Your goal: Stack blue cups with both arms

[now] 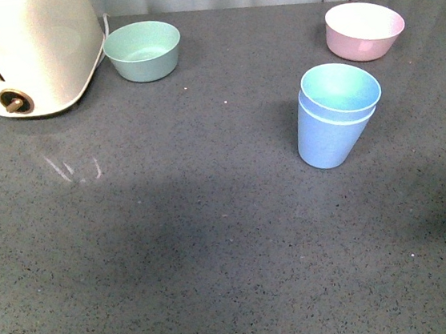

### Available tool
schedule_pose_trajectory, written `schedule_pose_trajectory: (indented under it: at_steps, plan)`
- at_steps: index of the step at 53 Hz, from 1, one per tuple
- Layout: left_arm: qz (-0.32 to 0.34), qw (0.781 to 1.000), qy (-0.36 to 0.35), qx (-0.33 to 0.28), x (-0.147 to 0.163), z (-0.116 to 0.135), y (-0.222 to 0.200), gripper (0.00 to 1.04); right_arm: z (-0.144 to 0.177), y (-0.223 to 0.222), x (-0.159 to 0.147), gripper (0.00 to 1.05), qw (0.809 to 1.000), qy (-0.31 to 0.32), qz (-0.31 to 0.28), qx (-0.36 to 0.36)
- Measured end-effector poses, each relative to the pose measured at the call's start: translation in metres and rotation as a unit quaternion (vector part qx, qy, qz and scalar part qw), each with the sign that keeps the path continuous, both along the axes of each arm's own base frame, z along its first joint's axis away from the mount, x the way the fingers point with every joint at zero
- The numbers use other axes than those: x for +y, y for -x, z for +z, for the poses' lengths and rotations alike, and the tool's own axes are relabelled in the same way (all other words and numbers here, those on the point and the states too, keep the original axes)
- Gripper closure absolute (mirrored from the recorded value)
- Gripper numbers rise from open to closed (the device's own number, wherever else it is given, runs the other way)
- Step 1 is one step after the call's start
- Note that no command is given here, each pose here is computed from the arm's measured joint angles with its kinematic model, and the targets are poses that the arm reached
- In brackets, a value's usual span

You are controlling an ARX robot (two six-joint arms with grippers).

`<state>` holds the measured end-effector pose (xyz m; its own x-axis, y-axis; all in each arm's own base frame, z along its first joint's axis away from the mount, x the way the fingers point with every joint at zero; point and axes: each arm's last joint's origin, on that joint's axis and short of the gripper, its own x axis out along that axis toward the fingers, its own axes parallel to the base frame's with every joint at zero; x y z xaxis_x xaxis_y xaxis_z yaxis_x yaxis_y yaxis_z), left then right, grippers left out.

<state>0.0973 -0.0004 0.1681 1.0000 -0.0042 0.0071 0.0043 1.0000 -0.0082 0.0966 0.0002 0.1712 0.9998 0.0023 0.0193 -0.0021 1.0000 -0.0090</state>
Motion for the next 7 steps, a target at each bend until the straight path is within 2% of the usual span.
schedule_pose_trajectory:
  at_steps: [7]
  plan:
    - [0.000, 1.000, 0.000, 0.000, 0.0000, 0.0000, 0.0000, 0.09, 0.0001, 0.0000, 0.0000, 0.09, 1.000, 0.000, 0.000, 0.000]
